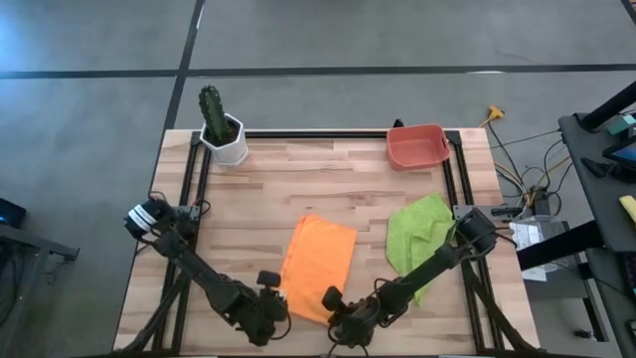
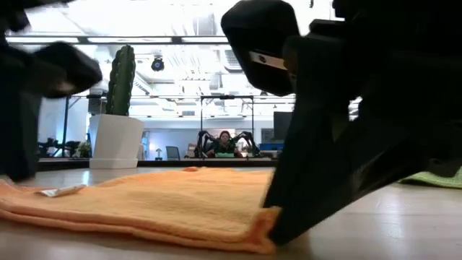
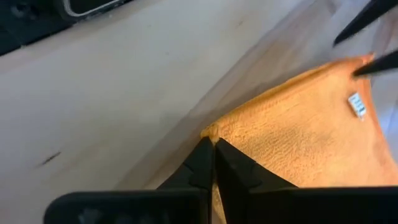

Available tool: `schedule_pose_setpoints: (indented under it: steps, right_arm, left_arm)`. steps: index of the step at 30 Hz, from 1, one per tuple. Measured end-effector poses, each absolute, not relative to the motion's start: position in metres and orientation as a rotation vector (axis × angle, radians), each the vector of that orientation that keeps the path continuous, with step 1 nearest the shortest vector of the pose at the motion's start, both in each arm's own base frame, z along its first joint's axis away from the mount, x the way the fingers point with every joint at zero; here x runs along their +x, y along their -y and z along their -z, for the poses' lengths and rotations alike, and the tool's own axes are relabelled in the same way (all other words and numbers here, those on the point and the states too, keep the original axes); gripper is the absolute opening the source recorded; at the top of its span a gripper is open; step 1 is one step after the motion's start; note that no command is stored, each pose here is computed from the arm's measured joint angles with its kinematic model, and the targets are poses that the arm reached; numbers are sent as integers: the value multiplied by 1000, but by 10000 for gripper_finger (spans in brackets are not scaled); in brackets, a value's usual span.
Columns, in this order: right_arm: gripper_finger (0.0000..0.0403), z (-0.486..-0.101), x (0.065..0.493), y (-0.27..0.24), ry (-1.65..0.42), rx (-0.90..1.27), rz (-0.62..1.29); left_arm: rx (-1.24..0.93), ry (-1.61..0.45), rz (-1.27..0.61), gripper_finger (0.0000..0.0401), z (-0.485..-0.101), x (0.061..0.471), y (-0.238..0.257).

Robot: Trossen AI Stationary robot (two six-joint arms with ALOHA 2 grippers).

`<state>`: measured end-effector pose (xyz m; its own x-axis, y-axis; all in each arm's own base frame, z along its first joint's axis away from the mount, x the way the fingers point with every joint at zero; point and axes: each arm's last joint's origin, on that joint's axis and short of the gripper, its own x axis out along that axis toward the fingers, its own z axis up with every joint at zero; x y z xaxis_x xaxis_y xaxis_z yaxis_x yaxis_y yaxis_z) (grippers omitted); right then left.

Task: Roll microfiber towels into tight, uniform cylinder then place into a basket
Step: Fold the orange microfiber cloth

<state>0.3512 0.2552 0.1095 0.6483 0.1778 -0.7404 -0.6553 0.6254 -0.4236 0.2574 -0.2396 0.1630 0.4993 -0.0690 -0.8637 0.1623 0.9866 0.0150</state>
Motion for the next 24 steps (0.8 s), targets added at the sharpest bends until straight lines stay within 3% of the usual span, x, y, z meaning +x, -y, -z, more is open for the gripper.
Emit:
schedule_pose_setpoints:
  steps: [11,24]
  right_arm:
    - [9,-120,347,-251,-756,-720,-522]
    - [9,-121,346,-252,-766,-664,-539]
  left_arm:
    - [371,-963,338,128,-174,247,253]
    - [640,-946,398,128,-163,240,248]
